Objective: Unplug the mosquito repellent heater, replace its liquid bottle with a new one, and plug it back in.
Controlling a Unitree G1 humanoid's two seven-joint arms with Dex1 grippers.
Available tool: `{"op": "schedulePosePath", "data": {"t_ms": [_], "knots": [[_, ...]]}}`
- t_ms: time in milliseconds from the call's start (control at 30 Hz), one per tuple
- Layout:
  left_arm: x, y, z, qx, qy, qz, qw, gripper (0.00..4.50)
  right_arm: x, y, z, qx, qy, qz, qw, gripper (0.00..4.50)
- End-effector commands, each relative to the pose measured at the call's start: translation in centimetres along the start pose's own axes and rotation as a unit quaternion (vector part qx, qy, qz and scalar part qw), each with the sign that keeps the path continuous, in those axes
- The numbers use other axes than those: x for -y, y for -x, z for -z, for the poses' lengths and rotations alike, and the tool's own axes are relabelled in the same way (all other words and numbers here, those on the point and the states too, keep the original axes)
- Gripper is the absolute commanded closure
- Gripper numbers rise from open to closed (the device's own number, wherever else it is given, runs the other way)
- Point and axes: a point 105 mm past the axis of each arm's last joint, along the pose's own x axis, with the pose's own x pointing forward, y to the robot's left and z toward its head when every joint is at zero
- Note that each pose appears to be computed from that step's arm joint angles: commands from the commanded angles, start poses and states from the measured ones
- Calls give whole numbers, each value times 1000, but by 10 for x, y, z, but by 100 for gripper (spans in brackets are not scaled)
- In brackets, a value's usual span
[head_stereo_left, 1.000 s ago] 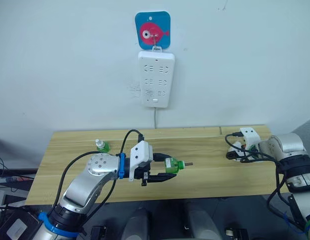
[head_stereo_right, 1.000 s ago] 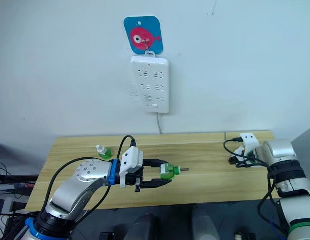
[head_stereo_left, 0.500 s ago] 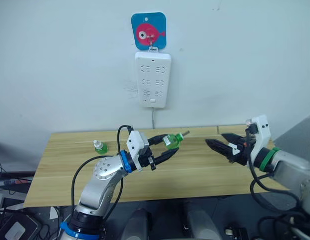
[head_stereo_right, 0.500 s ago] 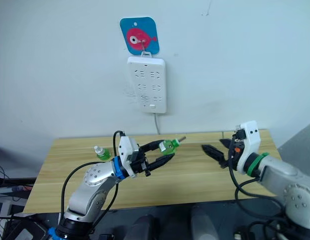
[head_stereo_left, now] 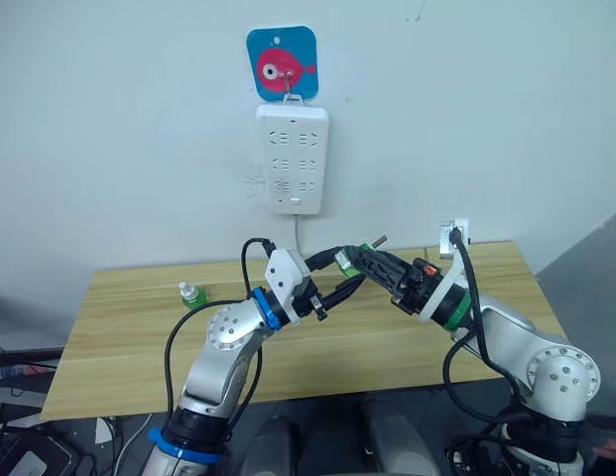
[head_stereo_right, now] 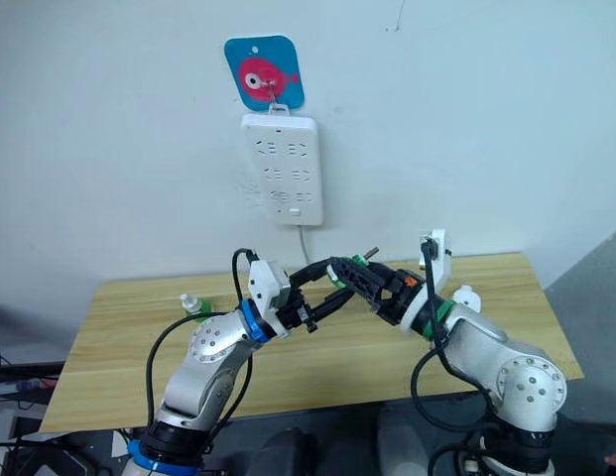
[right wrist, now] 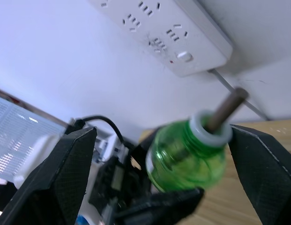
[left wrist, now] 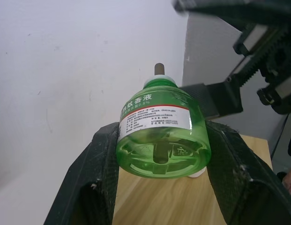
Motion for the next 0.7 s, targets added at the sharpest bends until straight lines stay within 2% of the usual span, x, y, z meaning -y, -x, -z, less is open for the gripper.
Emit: {"op": "schedulePosePath", "data": {"t_ms": [33,333,467,600,700], "knots": [[1,-4,-10,21,-17,4,1000,224,-16,-3,-7,14,-6,-39,999,56],[6,-7,-15,32,-37,9,999,224,-22,-6,4,-11,-19,-55,998,363],[7,-5,-16,36,-56,13,998,224,-24,-7,7,-20,-15,-59,998,366],[3,4,-8,6,-67,15,998,93,-18,-4,3,-7,-4,-39,999,366],[0,25,14,-70,-64,20,995,2,6,5,-8,15,55,32,998,366]]}}
